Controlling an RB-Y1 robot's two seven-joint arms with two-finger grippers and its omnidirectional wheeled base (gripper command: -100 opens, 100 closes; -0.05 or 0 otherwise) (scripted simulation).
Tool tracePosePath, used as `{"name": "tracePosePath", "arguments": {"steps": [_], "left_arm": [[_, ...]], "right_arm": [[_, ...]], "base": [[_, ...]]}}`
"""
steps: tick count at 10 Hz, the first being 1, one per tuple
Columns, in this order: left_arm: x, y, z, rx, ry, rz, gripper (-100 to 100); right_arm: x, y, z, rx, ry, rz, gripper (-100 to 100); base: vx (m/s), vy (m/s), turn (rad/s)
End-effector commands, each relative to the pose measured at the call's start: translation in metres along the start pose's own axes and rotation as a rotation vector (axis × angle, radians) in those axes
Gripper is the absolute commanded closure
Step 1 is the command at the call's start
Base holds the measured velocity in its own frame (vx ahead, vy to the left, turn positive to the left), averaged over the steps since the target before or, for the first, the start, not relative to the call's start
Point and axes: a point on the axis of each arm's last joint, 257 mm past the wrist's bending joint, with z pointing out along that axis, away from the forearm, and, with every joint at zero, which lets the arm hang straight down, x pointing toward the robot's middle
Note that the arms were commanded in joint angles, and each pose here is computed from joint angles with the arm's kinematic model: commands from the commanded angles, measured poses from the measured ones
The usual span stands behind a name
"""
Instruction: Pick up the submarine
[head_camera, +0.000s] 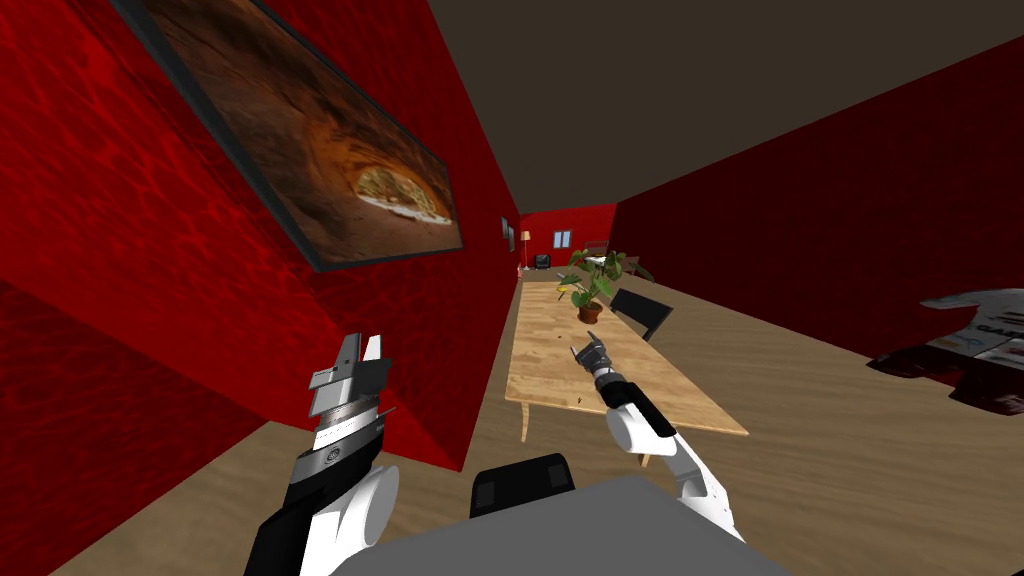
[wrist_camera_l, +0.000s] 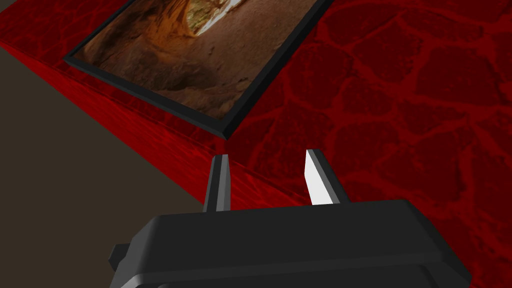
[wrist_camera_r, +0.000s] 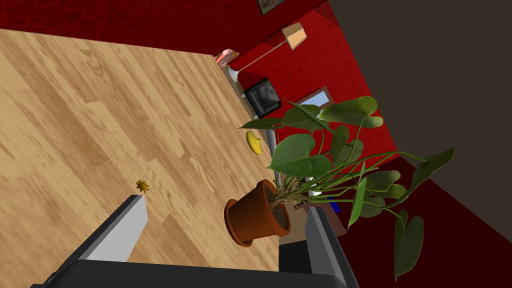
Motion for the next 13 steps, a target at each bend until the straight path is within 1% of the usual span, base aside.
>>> {"name": "tracePosePath", "arguments": {"steps": [1, 3, 4, 6, 7, 8, 9, 13], "left_arm": [[0.0, 0.0, 0.0, 0.0, 0.0, 0.0, 0], [0.0, 0.0, 0.0, 0.0, 0.0, 0.0, 0], [0.0, 0.0, 0.0, 0.0, 0.0, 0.0, 0], [0.0, 0.0, 0.0, 0.0, 0.0, 0.0, 0], [0.0, 0.0, 0.0, 0.0, 0.0, 0.0, 0], [0.0, 0.0, 0.0, 0.0, 0.0, 0.0, 0], [0.0, 0.0, 0.0, 0.0, 0.0, 0.0, 0], [0.0, 0.0, 0.0, 0.0, 0.0, 0.0, 0]], "right_arm": [[-0.016, -0.016, 0.001, 0.048, -0.039, 0.059, -100], [-0.043, -0.041, 0.0, 0.118, -0.106, 0.157, -100], [-0.043, -0.042, 0.0, 0.122, -0.108, 0.161, -100], [-0.068, -0.067, -0.003, 0.189, -0.178, 0.263, -100], [-0.069, -0.068, -0.004, 0.192, -0.18, 0.263, -100], [-0.081, -0.081, -0.006, 0.225, -0.216, 0.315, -100], [-0.081, -0.081, -0.006, 0.225, -0.216, 0.315, -100], [-0.122, -0.127, -0.023, 0.335, -0.359, 0.514, -100]], "base": [[0.018, 0.023, -0.06], [0.03, 0.039, -0.099], [0.025, 0.035, -0.024], [0.019, 0.031, -0.072], [0.012, 0.032, -0.035], [0.019, 0.032, -0.06], [0.014, 0.024, -0.03], [0.022, 0.039, -0.082]]}}
